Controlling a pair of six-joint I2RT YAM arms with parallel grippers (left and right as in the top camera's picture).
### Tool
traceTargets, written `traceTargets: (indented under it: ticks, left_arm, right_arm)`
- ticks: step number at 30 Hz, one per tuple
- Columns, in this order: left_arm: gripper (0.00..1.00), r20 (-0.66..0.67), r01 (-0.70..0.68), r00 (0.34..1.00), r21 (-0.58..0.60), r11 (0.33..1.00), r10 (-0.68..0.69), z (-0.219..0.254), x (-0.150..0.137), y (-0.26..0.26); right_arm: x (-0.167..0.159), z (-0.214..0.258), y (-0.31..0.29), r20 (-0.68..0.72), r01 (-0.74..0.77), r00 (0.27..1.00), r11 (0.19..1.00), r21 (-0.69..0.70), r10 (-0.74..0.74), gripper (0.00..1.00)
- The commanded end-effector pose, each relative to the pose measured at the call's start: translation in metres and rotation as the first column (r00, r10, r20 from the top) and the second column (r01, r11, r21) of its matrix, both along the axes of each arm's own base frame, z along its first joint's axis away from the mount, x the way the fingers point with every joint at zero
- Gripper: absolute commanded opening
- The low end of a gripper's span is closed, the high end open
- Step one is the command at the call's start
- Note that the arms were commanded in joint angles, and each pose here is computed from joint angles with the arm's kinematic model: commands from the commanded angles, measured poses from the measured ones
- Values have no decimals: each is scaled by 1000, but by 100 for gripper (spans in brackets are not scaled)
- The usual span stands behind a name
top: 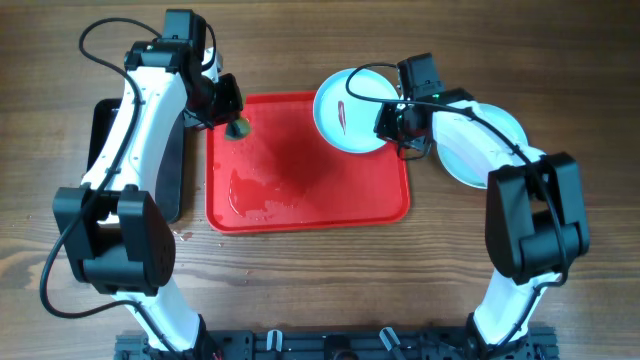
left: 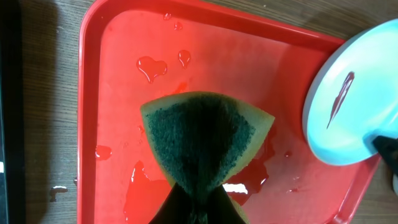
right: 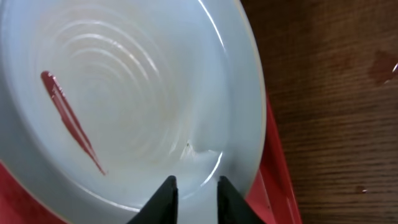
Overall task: Clean dirty plates on tray and stack at the side
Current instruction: 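Grasp the remaining light-blue plate and drag it to tray center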
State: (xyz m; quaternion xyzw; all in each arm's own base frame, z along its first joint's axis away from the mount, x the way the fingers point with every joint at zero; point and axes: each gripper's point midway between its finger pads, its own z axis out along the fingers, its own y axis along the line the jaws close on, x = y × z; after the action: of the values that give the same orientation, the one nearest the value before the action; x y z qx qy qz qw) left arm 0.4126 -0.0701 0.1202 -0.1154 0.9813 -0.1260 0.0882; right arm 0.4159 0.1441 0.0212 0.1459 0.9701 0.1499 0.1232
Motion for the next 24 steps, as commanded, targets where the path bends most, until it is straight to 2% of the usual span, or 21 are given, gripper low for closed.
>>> traceTargets:
  ticks: [1, 5, 10, 13, 16, 18, 20, 21, 22, 24]
  left_arm:
    - [4, -7, -4, 1000, -18, 1000, 3, 0, -2, -3]
    - [4, -7, -4, 1000, -17, 1000, 3, -1, -2, -3]
    - [4, -7, -4, 1000, -17, 1000, 3, 0, -1, -3]
    - [4, -7, -4, 1000, -17, 1000, 3, -1, -2, -3]
    - [4, -7, -4, 1000, -17, 1000, 3, -1, -2, -3]
    - [4, -7, -4, 1000, -18, 1000, 3, 0, -2, -3]
    - [4, -7, -4, 1000, -18, 1000, 3, 0, -1, -3]
    - [4, -7, -4, 1000, -18, 1000, 3, 0, -1, -3]
    - [4, -7, -4, 1000, -17, 1000, 3, 0, -1, -3]
    - [4, -7, -4, 1000, -17, 1000, 3, 0, -1, -3]
  right_arm:
    - [-13, -20, 1, -68, 0, 998, 998, -55, -4, 18]
    - [-43, -24, 23, -157, -71, 986, 997, -35, 65, 13]
    - [-101, -20, 68, -287, -238, 929, 971, 19, 233, 9]
    - [-115, -14, 74, -304, -284, 912, 959, 15, 275, 8]
    - [-102, 16, 75, -223, -309, 925, 951, 27, 308, 9]
    - [-78, 53, 62, -105, -297, 950, 954, -27, 293, 11]
    - [-52, 77, 30, 8, -234, 971, 960, -153, 238, 25]
    - [-42, 82, 14, 42, -215, 973, 955, -204, 228, 29]
    - [-32, 83, -1, 63, -225, 967, 940, -255, 248, 38]
    - [-20, 72, -16, 61, -281, 948, 913, -295, 312, 38]
